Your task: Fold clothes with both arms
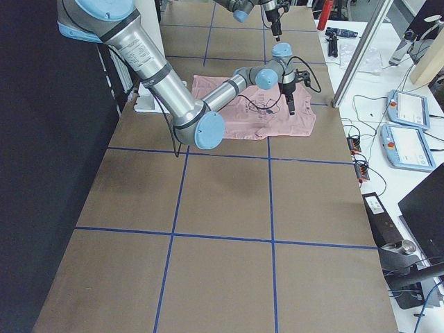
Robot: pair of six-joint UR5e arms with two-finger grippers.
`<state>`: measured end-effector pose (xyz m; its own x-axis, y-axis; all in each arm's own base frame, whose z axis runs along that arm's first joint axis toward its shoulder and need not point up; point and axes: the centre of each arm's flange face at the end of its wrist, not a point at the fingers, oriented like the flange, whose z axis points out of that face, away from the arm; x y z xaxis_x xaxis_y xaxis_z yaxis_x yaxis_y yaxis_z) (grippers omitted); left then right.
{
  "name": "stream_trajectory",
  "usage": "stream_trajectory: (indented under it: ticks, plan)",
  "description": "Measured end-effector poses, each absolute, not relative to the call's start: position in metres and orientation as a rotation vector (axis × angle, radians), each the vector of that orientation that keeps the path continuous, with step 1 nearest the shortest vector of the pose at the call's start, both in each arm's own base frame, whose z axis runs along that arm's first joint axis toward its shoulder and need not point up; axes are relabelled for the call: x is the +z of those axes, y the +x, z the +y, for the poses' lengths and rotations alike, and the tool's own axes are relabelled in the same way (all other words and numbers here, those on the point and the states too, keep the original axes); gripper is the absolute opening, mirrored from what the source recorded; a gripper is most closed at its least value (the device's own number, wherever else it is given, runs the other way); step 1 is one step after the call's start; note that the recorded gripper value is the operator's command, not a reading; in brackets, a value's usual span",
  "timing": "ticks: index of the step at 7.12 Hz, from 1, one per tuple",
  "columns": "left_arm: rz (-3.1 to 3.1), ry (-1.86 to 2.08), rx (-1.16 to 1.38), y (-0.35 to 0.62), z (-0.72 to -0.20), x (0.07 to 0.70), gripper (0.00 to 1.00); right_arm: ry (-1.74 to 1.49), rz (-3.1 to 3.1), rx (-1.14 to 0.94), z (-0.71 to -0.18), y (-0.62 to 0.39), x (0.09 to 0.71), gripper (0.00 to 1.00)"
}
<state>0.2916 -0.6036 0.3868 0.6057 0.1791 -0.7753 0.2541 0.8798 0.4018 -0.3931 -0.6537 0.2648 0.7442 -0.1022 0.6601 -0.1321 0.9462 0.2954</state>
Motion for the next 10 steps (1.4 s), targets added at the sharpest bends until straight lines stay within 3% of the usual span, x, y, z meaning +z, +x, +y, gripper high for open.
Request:
stream_trajectory:
  ticks: [2,10]
  plan:
    - [0.931,0.435,-0.168,0.350,-0.595,0.396,0.64,0.342,-0.805,-0.069,-0.660,-0.314,0.309,1.00]
    - [0.905,0.391,-0.244,0.421,-0.590,0.429,0.59,0.365,-0.832,-0.083,-0.656,-0.286,0.336,1.00]
